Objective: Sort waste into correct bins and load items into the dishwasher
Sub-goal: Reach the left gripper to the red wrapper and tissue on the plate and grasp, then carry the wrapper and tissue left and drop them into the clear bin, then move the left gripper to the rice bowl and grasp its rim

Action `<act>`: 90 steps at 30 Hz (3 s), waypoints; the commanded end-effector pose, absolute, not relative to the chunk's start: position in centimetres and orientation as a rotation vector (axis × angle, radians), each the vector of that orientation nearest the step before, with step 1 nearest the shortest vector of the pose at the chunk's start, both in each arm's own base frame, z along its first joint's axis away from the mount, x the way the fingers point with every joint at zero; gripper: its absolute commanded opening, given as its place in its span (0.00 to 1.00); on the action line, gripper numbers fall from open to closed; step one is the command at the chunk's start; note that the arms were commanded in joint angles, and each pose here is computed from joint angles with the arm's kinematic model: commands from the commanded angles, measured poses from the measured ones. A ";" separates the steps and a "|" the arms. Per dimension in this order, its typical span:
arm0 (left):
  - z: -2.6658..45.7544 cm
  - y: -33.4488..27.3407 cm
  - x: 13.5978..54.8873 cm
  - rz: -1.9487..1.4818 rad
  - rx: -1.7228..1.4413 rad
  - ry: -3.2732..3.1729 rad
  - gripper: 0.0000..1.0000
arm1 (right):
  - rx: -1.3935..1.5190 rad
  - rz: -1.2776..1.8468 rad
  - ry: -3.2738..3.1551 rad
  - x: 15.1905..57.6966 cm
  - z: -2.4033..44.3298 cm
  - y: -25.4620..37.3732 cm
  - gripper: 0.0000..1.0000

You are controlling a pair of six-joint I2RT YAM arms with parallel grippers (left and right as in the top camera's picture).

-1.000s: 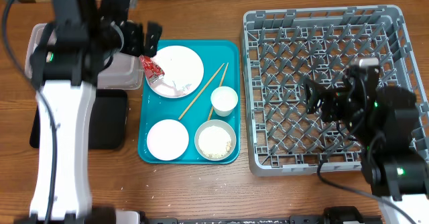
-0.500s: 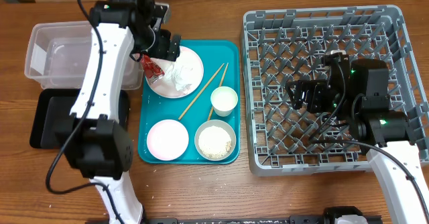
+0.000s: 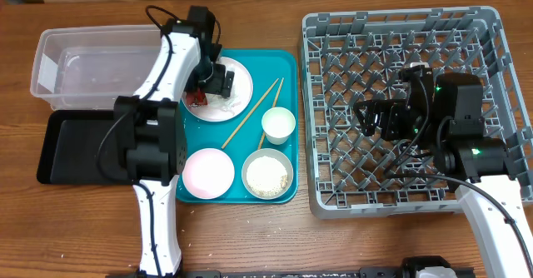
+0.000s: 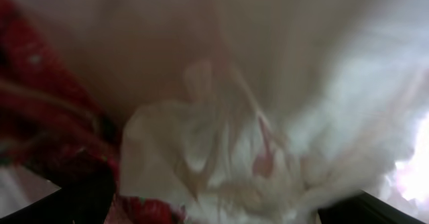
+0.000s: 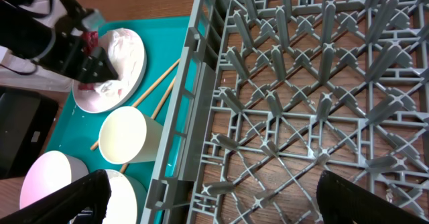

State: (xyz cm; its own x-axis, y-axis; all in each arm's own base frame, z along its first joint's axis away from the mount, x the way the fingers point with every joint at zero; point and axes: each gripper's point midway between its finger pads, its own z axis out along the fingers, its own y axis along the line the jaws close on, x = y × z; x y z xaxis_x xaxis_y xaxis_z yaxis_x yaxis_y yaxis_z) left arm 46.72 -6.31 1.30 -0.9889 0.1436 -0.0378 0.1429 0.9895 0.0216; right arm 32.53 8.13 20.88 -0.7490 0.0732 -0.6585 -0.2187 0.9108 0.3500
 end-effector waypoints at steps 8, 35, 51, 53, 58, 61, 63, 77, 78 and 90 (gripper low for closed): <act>-3.1 -8.9 45.6 0.059 0.311 3.167 0.04 | -0.108 0.540 2.331 32.9 22.0 8.1 1.00; 13.4 10.3 48.9 0.040 -0.725 2.890 0.04 | -0.119 0.562 2.324 32.9 22.1 8.5 1.00; 20.2 5.0 50.0 -0.260 -0.332 2.788 0.83 | -0.119 0.563 2.325 32.9 22.1 8.5 1.00; 22.3 2.0 50.1 -0.373 -0.205 2.740 0.84 | -0.119 0.563 2.325 32.9 22.1 8.5 1.00; 25.1 -5.3 49.2 -0.435 0.017 2.703 0.86 | -0.122 0.576 2.332 32.7 22.1 8.6 1.00; 25.2 -9.5 48.3 -0.456 0.154 2.709 0.87 | -0.122 0.576 2.332 32.7 22.1 8.6 1.00; 24.8 -12.6 47.6 -0.475 0.240 2.724 0.87 | -0.123 0.576 2.332 32.7 22.1 8.6 1.00; 26.6 -15.7 41.1 -0.493 0.338 2.812 0.82 | -0.123 0.575 2.330 32.7 22.1 8.6 1.00; 26.4 -15.6 40.4 -0.493 0.338 2.835 0.82 | -0.124 0.574 2.329 32.7 22.1 8.6 1.00; 19.0 -15.6 28.0 -0.292 0.562 3.218 0.72 | -0.125 0.574 2.322 32.9 22.2 8.6 1.00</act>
State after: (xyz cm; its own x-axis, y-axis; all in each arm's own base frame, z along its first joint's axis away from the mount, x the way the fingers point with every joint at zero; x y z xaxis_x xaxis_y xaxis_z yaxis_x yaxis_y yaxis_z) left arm 30.36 -15.83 20.60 -0.9597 0.2780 0.0405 0.2580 0.9291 -0.2648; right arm 32.39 8.56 20.97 -0.7519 0.0721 -0.6553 -0.2349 0.8994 0.3686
